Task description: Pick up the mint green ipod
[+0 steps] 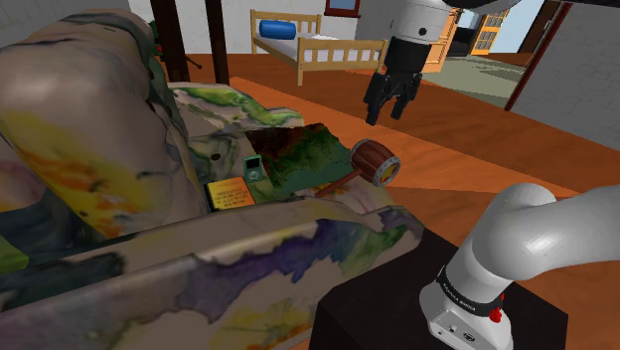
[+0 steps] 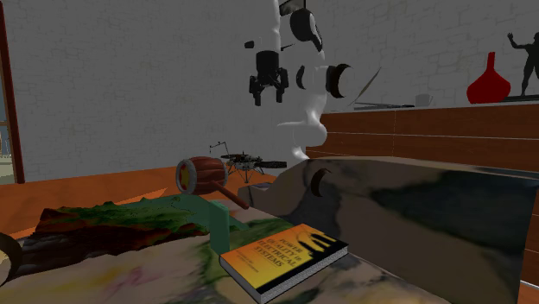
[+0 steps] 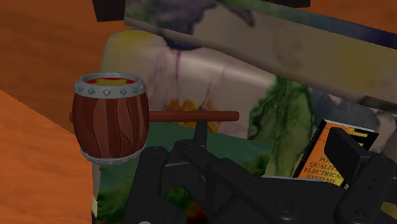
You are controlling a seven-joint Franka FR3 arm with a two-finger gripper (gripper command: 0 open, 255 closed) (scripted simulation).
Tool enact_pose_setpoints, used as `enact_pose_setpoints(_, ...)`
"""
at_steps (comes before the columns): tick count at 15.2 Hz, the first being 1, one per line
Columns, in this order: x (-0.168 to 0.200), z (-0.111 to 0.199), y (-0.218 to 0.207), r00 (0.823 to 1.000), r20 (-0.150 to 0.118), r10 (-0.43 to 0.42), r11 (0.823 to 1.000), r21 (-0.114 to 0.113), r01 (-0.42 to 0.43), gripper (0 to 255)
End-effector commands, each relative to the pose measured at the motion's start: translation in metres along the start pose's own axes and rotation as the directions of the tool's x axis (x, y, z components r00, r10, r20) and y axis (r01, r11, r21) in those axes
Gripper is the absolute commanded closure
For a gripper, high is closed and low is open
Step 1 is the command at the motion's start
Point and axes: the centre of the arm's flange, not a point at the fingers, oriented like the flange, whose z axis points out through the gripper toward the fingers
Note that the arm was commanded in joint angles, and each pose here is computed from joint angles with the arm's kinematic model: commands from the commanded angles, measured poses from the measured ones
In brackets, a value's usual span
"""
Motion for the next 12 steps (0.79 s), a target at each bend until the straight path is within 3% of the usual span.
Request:
enact_pose_setpoints(1, 0.0, 0.0, 0.0, 1.0, 0.0, 0.0, 1.0, 0.0, 0.0, 0)
enact_pose_setpoints(12, 0.115, 0.079, -0.053, 0.999, 0.017, -0.027, 0.999, -0.024, 0.027, 0)
